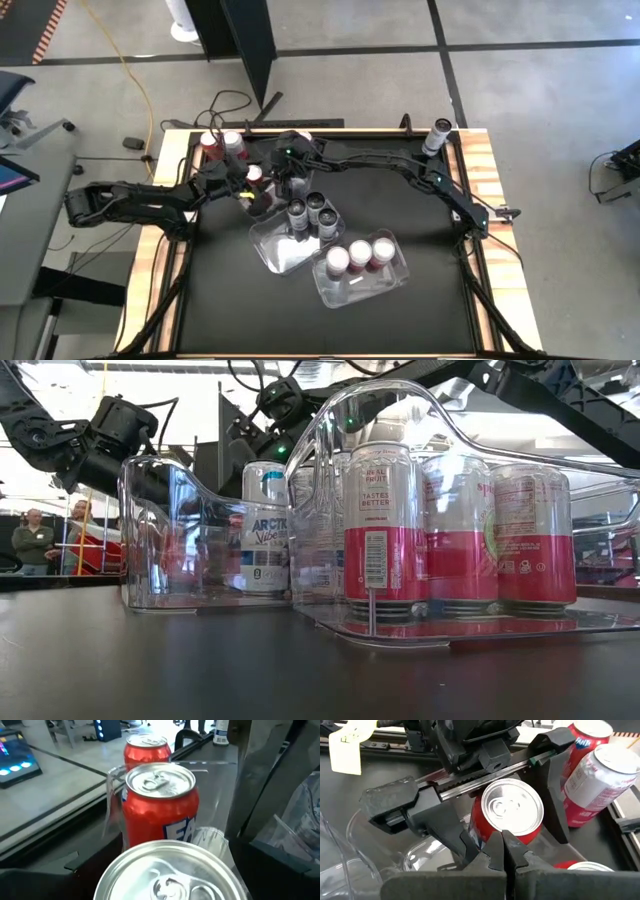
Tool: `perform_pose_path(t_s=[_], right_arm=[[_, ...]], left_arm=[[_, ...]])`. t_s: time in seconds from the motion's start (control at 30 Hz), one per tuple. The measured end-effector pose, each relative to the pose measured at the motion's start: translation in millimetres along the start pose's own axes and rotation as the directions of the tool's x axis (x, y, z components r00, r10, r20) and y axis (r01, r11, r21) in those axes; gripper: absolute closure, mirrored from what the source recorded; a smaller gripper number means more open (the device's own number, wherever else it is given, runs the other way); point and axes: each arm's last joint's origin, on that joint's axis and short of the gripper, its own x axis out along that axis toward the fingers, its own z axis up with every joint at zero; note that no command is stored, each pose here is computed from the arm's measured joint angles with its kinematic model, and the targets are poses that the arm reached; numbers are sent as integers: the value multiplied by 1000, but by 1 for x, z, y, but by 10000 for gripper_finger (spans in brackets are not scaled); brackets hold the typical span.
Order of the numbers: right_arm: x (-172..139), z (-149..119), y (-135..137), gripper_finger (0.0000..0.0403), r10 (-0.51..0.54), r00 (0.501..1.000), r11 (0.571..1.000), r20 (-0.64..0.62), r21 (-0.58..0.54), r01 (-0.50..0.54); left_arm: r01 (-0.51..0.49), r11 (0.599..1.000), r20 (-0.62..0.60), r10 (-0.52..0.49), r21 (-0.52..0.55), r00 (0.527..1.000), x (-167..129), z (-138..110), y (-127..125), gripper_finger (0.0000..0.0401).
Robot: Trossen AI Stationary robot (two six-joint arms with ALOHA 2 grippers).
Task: Sort soda cans
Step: Put the white soda can in the center transparent bin
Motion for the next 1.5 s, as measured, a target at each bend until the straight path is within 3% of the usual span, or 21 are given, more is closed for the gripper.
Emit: perform_pose_path(t_s=[1.1, 1.5], right_arm=[[-12, 16, -6, 403, -23, 996, 991, 90, -133, 35], [-44, 38, -13, 403, -48, 989, 975, 140, -209, 77]], left_arm=[[-82, 993, 179, 66, 84, 982, -20, 26, 3, 42], [-106, 977, 197, 69, 183, 978, -17, 67, 3, 42]])
